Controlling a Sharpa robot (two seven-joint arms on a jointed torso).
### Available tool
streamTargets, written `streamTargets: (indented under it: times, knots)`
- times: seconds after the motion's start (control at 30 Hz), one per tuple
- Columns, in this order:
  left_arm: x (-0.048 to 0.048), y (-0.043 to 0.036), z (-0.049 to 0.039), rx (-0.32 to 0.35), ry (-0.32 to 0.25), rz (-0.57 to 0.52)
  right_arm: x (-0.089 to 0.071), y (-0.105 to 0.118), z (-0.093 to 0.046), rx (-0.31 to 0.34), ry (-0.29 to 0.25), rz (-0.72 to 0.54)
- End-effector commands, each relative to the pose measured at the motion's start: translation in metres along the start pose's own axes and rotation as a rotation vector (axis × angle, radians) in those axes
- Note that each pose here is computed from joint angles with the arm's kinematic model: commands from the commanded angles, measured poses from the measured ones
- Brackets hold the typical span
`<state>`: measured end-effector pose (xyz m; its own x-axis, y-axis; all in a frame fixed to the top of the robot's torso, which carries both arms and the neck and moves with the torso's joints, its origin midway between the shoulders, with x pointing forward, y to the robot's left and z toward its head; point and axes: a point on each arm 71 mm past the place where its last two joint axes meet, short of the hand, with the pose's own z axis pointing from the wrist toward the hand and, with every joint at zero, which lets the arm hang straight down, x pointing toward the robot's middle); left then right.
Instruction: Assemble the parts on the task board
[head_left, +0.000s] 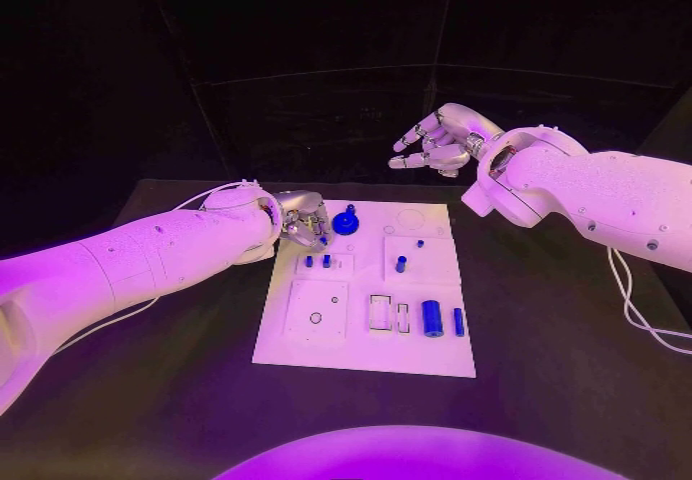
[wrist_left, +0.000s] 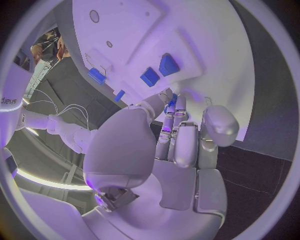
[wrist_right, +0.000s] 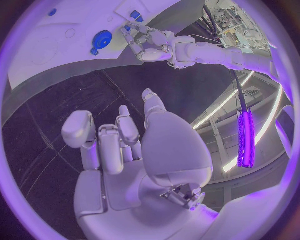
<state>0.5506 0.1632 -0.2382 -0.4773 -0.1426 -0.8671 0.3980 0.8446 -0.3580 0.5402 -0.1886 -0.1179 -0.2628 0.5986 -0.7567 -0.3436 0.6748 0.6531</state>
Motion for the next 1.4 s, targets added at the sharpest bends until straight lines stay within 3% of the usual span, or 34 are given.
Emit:
streamTargets:
  times: [0.03, 0.67, 0.87, 1.0, 1.1, 1.27, 1.4]
  knots:
    - [0.0021, 0.0014, 0.0003, -0.023, 0.032, 0.002, 0.000, 0.001, 0.000, -0.006, 0.004, -0.002]
    - [0.0000, 0.0042, -0.0007, -0.026, 0.010, 0.002, -0.001, 0.000, 0.000, -0.002, 0.003, -0.003]
    - [-0.0020, 0.0097, -0.0034, -0.036, -0.006, 0.001, -0.002, -0.003, 0.000, 0.015, 0.009, -0.011]
    - [-0.0067, 0.0167, -0.0091, -0.035, -0.052, -0.023, -0.003, -0.010, -0.001, 0.035, 0.026, -0.069]
    - [-0.0146, 0.0236, -0.0171, -0.016, -0.122, -0.106, -0.001, -0.018, -0.003, 0.046, 0.050, -0.146]
    - [-0.0303, 0.0350, -0.0356, 0.058, -0.272, -0.435, 0.011, -0.034, -0.013, 0.044, 0.094, -0.295]
    - [-0.0359, 0.0370, -0.0484, 0.147, -0.337, -0.735, 0.027, -0.043, -0.022, 0.025, 0.125, -0.410]
